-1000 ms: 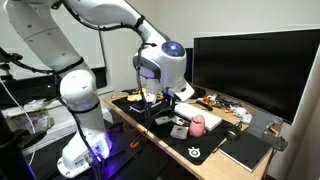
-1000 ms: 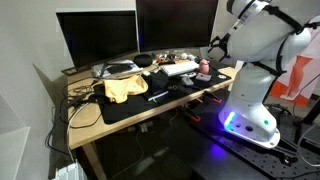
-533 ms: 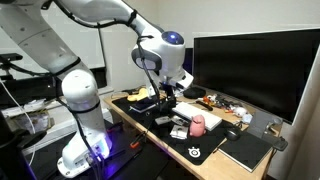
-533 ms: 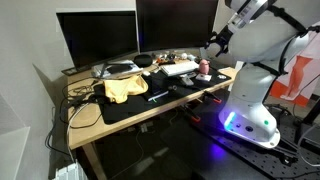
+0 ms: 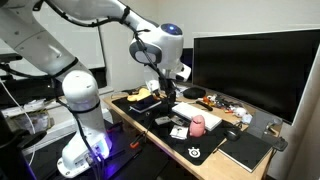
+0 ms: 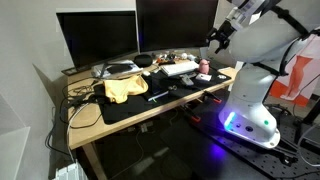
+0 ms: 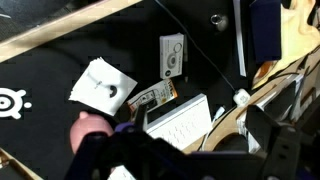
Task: Pick up the object from the table and put it in the pink thing
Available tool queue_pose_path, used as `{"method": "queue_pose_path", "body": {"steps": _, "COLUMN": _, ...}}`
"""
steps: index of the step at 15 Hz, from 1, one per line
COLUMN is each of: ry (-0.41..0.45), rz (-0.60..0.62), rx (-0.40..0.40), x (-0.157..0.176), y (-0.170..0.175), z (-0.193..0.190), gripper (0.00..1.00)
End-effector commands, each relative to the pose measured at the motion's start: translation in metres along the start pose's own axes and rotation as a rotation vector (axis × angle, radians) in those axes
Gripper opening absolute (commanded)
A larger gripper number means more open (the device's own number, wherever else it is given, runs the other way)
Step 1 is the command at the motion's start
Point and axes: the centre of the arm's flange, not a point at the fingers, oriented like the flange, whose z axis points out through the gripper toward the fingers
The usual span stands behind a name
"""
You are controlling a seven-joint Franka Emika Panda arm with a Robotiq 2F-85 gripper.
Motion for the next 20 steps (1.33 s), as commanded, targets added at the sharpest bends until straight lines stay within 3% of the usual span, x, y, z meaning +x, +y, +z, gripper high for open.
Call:
{"method": "queue_pose_path", "body": {"steps": 1, "ry": -0.036, "rz": -0.033, "rx": 0.015, "x": 0.0, "y": -0.01, "z": -0.017, "gripper": 1.0}}
{"method": "queue_pose_path", "body": {"steps": 11, "ry": -0.033, "rz": -0.035, "rx": 0.021, "x": 0.001, "y": -0.009, "z": -0.013, "gripper": 1.0}}
{"method": "queue_pose_path", "body": {"steps": 20, "ry": 0.011, "rz": -0.128, "rx": -0.081, "x": 0.016, "y": -0.063, "z": -0.025, "gripper": 1.0}}
